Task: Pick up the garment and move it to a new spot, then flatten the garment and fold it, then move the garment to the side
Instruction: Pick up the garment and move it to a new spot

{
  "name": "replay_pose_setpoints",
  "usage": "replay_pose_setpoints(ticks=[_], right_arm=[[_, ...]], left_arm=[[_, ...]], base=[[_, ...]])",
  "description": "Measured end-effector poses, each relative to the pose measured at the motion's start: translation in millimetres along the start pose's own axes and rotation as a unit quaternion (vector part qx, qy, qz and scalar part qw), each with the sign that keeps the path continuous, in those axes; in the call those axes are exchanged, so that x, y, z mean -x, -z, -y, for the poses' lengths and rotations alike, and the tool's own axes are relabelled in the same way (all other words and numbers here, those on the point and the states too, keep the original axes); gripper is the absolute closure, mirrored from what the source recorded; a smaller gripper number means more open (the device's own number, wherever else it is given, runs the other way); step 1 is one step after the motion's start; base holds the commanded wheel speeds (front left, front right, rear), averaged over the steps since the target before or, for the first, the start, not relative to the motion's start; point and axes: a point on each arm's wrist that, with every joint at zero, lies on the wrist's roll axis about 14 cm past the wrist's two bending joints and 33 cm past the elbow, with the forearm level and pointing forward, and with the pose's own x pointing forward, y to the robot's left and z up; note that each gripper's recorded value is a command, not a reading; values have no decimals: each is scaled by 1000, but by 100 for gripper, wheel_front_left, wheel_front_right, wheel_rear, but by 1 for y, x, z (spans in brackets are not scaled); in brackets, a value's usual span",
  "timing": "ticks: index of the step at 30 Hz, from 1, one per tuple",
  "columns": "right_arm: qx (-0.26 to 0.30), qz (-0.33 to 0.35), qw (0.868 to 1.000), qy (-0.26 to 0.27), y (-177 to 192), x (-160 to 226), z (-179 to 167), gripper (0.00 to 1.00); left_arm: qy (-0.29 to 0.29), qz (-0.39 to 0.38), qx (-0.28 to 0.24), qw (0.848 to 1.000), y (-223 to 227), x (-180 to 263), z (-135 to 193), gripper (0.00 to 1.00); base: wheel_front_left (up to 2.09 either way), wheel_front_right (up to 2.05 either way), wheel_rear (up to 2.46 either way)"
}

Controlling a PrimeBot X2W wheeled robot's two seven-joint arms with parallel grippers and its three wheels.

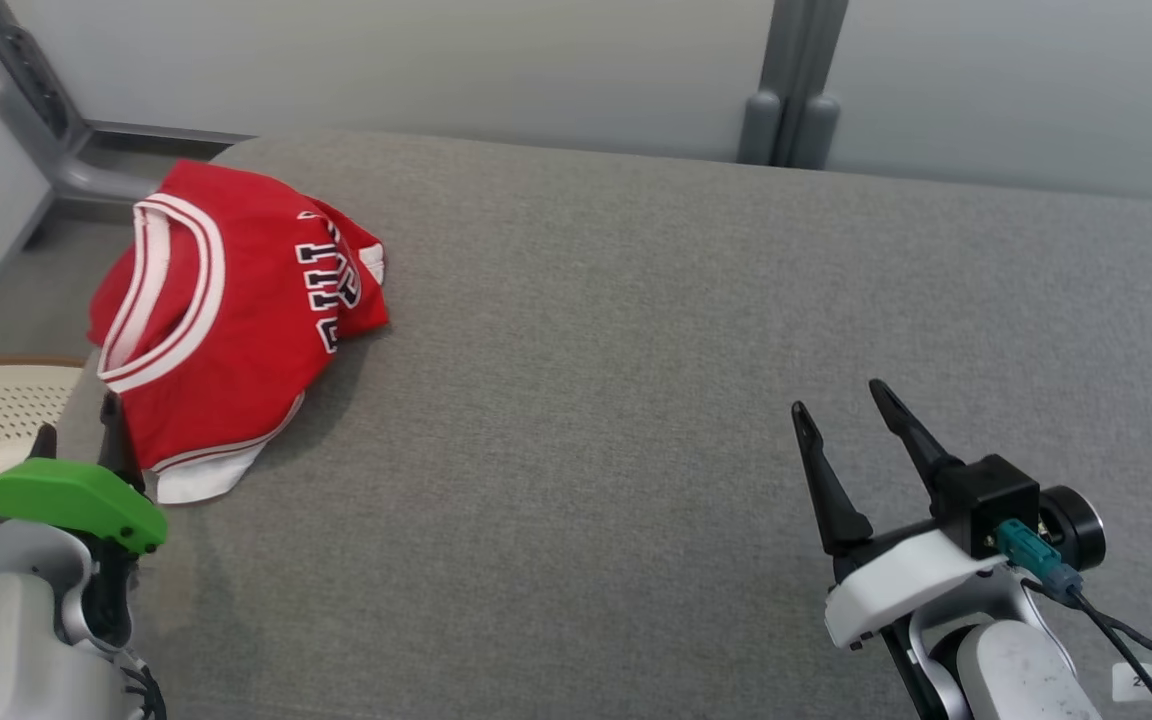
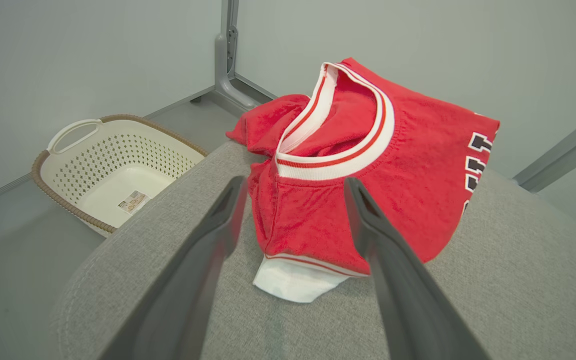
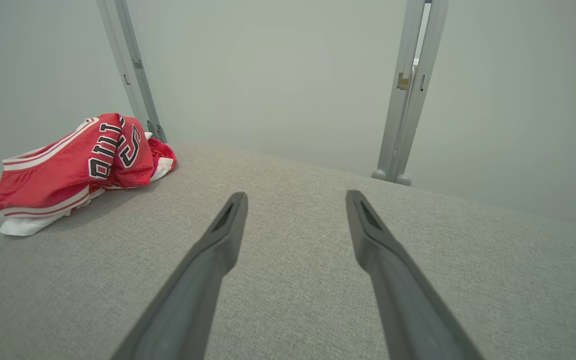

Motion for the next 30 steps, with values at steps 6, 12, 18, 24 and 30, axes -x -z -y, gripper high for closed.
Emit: replay_pose_setpoints(ticks=[6, 12, 18, 24, 30], right_arm=[[15, -21, 1000, 10, 8, -1, 18, 0], [18, -50, 998, 36, 25, 6, 45, 0], [2, -76, 995, 64, 44, 16, 63, 0], [-20, -59, 995, 73, 39, 21, 57, 0], [-34, -20, 996, 80, 21, 28, 51, 0]], left_arm=[[-22, -42, 8, 999, 11, -40, 1, 0], [-67, -104, -19, 992, 40, -71, -4, 0], [-80, -156, -40, 984, 69, -91, 3, 100], [-41, -136, -62, 988, 36, -105, 19, 100], [35, -28, -121, 992, -65, -108, 56, 100]], base=[[0, 0, 0], [0, 0, 0], [0, 0, 0], [0, 0, 0], [0, 0, 0]])
